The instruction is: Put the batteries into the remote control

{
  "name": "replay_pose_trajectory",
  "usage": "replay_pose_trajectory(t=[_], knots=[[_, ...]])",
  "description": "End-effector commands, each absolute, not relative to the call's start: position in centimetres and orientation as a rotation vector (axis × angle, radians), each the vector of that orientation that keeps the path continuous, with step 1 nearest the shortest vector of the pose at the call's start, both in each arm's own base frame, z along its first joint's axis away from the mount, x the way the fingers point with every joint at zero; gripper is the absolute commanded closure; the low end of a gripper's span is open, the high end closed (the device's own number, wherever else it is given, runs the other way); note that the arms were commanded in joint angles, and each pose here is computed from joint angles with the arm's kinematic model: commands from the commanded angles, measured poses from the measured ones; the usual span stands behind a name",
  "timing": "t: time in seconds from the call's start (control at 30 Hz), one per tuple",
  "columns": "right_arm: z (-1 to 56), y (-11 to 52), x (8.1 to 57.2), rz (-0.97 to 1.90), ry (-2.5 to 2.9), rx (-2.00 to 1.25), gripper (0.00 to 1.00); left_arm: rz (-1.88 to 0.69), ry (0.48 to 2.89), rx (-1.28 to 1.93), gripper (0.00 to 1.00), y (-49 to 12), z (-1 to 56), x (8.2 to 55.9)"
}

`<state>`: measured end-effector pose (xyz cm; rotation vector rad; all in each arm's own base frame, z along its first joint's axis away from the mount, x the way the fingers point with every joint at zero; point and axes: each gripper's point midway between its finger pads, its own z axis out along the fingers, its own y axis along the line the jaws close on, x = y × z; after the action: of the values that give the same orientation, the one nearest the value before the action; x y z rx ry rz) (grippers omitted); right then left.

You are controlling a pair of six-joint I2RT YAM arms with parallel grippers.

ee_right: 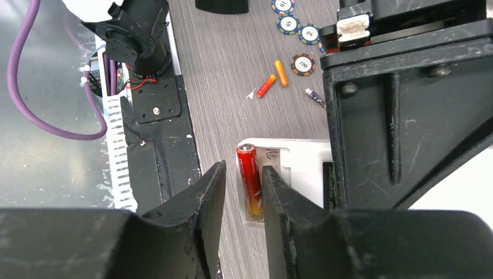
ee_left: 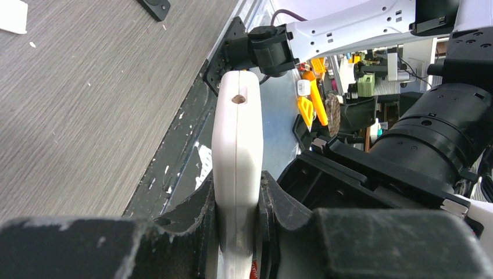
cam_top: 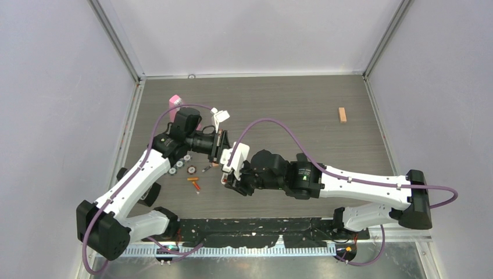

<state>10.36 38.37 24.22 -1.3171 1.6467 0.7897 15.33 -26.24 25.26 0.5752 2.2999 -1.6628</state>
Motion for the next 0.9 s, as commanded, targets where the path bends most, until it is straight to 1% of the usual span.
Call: replay_pose_trajectory(t=[0.0,0.1,0.27,0.4,0.57,0.67,0.77,0.87], knots=[[24.0,37.8,10.9,0.739,1.705,-1.293,0.61,-1.741,2.231,0.622,1.0,-26.7,27.4,14.7],[24.6,37.7,11.0,0.741,1.698,-1.272,0.55,-1.737,2.236,0.621,1.0,-26.7,27.3,14.8],[25.7,37.5,11.5,0.74,1.699,-1.216,0.51,-1.732,2.244,0.616,1.0,-26.7,27.0,14.9],[26.7,37.2,11.7,0.751,1.686,-1.177,0.45,-1.731,2.253,0.613,1.0,-26.8,26.7,15.0],[28.4,36.6,10.7,0.841,1.678,-1.135,0.31,-1.72,2.27,0.599,1.0,-26.8,25.9,15.2],[29.5,36.1,10.2,0.885,1.668,-1.115,0.25,-1.711,2.274,0.59,1.0,-26.9,25.6,15.5],[30.5,35.6,9.9,0.924,1.674,-1.068,0.15,-1.709,2.273,0.581,1.0,-26.9,25.5,15.6],[31.2,34.9,10.0,0.943,1.713,-0.997,0.1,-1.698,2.275,0.567,1.0,-26.9,25.4,15.6]])
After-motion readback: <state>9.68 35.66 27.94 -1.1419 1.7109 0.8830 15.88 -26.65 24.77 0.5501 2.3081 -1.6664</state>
